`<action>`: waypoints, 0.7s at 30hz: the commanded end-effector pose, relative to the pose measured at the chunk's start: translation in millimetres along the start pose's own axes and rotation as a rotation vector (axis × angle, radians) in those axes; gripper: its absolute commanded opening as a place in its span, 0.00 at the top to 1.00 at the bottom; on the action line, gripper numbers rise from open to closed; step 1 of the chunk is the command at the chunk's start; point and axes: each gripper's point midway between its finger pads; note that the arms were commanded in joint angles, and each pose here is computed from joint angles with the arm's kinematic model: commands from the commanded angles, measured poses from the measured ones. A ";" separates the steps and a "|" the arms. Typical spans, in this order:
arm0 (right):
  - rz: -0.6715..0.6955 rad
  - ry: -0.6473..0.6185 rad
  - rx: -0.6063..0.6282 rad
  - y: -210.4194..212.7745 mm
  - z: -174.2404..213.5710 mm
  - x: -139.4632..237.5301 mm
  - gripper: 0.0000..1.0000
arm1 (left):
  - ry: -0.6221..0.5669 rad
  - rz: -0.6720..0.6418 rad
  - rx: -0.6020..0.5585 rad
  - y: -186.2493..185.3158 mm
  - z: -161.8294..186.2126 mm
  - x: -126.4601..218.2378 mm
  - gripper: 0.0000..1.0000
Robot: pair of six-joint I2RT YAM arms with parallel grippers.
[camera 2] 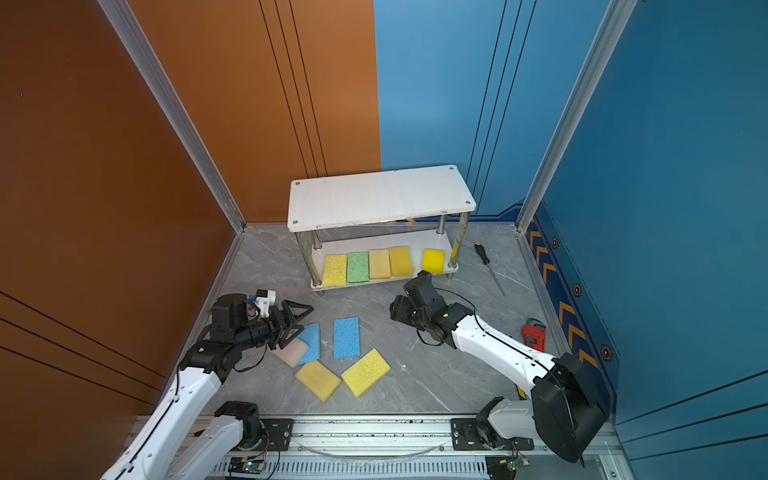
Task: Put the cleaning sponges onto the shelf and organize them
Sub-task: 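Move the right gripper over the pale yellow cellulose sponge on the table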
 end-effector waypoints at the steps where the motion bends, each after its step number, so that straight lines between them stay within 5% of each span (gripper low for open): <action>1: 0.044 0.136 -0.013 -9.9 40.2 3.2 0.34 | 0.000 -0.013 -0.033 2.3 3.1 2.4 0.15; 9: 0.062 0.382 0.044 -5.9 104.6 11.4 0.32 | 0.033 -0.033 -0.045 13.9 14.1 -3.5 0.08; 21: 0.123 0.542 0.047 -14.6 160.8 20.5 0.21 | 0.069 -0.055 -0.101 16.7 23.7 -5.3 0.08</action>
Point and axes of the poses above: each gripper's point midway between its finger pads, its own x axis back along the fingers, its own y axis along the line the jaws close on, z = x × y, and after that the axes turned 3 degrees about -x, right-handed
